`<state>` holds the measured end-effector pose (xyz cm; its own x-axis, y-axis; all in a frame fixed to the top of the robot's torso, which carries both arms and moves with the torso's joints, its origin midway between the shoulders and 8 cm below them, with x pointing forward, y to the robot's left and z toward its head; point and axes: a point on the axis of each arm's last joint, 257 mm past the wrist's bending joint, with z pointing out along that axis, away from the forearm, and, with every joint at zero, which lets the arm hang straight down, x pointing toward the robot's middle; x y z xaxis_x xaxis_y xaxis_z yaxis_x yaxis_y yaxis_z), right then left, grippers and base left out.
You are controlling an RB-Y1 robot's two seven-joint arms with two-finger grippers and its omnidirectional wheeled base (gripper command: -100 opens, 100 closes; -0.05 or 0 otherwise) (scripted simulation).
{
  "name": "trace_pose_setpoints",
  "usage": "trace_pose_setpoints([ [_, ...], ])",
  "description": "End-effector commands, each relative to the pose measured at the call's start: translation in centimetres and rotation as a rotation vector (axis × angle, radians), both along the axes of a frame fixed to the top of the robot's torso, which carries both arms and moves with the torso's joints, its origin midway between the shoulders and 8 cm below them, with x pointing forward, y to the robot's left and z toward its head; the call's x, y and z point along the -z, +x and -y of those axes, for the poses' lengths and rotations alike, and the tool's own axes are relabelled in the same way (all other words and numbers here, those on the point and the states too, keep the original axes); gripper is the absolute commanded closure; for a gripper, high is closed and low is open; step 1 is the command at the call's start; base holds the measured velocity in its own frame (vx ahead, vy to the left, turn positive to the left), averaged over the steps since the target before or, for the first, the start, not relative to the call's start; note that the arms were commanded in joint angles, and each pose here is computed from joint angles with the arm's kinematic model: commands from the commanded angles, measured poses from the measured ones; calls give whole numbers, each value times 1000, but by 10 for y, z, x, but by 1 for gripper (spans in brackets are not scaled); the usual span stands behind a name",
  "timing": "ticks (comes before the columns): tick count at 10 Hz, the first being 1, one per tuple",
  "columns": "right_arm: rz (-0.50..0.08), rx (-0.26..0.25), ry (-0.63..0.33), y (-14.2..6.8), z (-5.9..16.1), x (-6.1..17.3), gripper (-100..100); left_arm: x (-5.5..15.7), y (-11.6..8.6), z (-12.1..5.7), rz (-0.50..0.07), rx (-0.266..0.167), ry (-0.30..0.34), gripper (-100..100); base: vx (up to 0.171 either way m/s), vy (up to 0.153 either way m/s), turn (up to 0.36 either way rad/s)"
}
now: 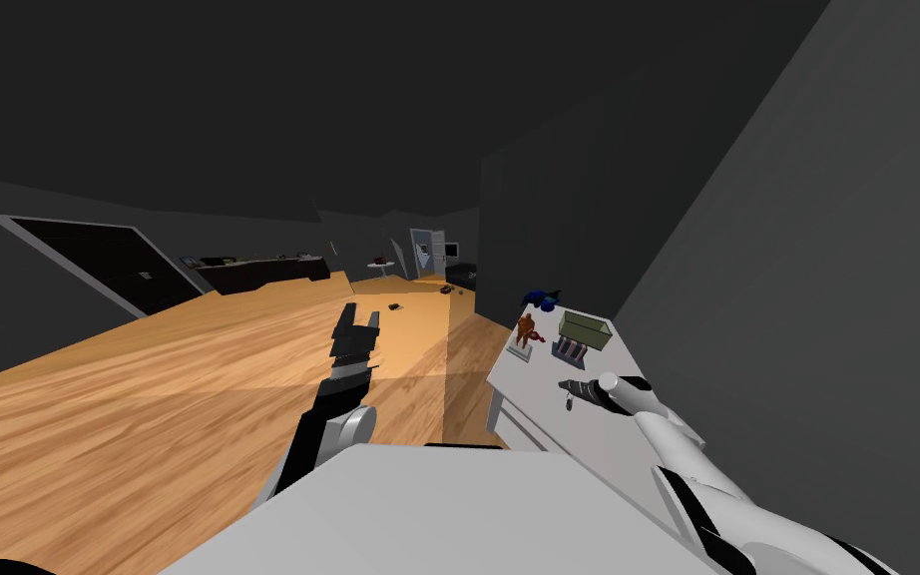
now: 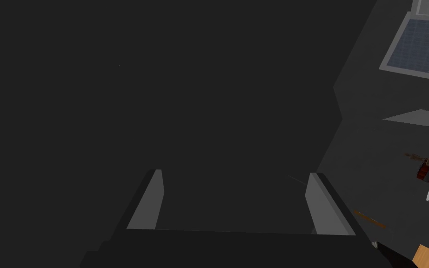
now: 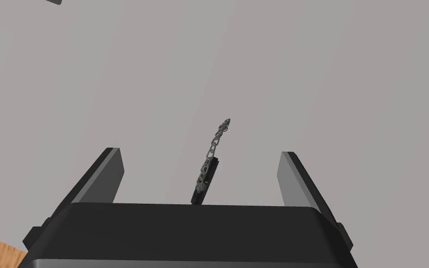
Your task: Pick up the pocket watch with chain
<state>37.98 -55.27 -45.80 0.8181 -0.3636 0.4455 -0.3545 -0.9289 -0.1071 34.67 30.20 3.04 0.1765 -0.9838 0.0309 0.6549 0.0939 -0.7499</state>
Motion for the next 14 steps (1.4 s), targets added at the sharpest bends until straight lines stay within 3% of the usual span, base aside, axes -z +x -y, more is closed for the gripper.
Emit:
trace_pose_setpoints([
  [1, -14, 25, 34, -3, -1, 2, -100, 0, 0, 0, 0, 0, 0, 0, 12, -14, -5],
  [5, -65, 127, 175, -11, -15, 6, -100, 0, 0, 0, 0, 0, 0, 0, 17, -18, -17],
  [7, -83, 155, 222, -14, -23, 9, -100, 0, 0, 0, 0, 0, 0, 0, 34, -28, -13],
  [8, -76, 145, 205, -13, -20, 8, -100, 0, 0, 0, 0, 0, 0, 0, 18, -14, 0],
  [9, -78, 147, 210, -14, -21, 8, 0, 0, 0, 0, 0, 0, 0, 0, 0, 0, 0],
  [10, -78, 143, 209, -16, -28, 19, -100, 0, 0, 0, 0, 0, 0, 0, 41, -29, -28],
  [13, -79, 141, 210, -19, -33, 26, -100, 0, 0, 0, 0, 0, 0, 0, 51, -22, -13],
  [14, -78, 140, 208, -19, -33, 27, 100, 0, 0, 0, 0, 0, 0, 0, 5, -2, 1],
])
